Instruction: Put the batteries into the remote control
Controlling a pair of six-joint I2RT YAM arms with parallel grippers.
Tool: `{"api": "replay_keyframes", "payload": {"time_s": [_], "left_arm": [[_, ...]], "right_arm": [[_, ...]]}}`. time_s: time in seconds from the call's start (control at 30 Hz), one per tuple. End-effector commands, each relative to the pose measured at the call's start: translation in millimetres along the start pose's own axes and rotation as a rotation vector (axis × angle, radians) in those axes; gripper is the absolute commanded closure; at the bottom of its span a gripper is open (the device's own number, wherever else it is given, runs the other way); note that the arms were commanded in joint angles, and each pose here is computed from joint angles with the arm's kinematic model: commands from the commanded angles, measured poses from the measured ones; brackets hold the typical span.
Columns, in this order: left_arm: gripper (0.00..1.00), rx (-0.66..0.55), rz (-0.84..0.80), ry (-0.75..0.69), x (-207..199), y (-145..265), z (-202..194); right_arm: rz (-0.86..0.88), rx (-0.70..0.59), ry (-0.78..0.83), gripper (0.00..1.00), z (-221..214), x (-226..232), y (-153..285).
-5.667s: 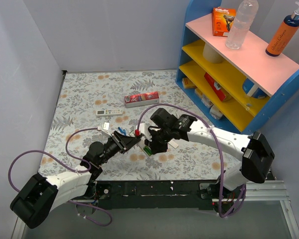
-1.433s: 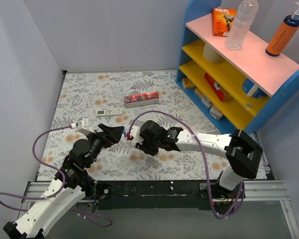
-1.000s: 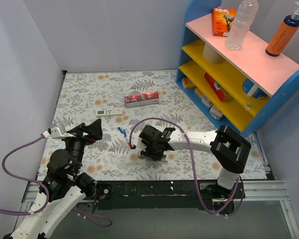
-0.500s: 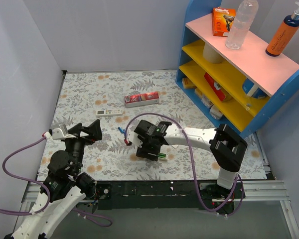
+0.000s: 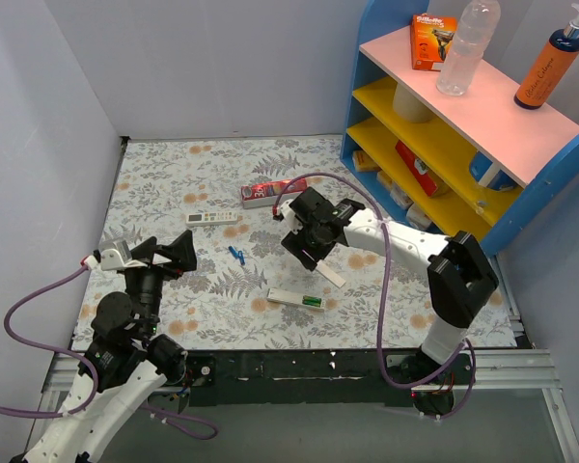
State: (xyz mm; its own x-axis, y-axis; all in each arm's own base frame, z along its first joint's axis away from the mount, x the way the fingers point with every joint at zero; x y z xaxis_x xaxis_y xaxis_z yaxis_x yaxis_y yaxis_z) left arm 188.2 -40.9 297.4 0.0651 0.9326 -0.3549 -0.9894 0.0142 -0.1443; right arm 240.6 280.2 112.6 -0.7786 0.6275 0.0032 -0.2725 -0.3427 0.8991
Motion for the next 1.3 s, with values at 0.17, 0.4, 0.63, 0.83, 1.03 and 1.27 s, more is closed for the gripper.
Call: {"api": "replay_keyframes", "payload": {"time_s": [0.17,0.4,0.63,0.83,1.03,1.27], "left_arm": [[0.02,-0.016,0.004,-0.030,4,0,-1],[0.02,-0.023,-0.005,-0.032,3,1,0],[0.02,-0.024,-0.011,-0.032,2,1,0],[0.02,-0.024,-0.017,-0.034,2,2,0],[0.02,-0.020,-0.024,-0.038,1,2,-1],[0.02,-0.016,-0.029,-0.039,0,1,-1]], "right_arm": [[-0.012,0.105,-0.098,0.34,-8,-17,-36],[-0.051,0.167,-0.085,0.42,-18,-25,-50],[-0.052,0.197,-0.088,0.47,-24,-27,-60],[-0.056,0.236,-0.075,0.58,-37,-27,-70],[-0.077,0.248,-0.057,0.77,-42,-31,-71],[-0.073,0.203,-0.035,0.85,-33,-31,-55]]}}
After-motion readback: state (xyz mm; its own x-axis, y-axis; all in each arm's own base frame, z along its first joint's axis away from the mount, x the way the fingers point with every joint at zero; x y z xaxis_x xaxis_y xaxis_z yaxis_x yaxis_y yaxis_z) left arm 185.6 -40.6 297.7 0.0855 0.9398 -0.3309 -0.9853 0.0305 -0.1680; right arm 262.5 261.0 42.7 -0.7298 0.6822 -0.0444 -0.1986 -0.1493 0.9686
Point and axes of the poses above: each gripper's point midway between its finger pads, its own y axis back along the fingers, its own x axis along the line the jaws close on, z = x × y, the point moved 2 cm from there along y, back along the fingers, and after that the axes turned 5 degrees about -y, right-handed, at the moved point
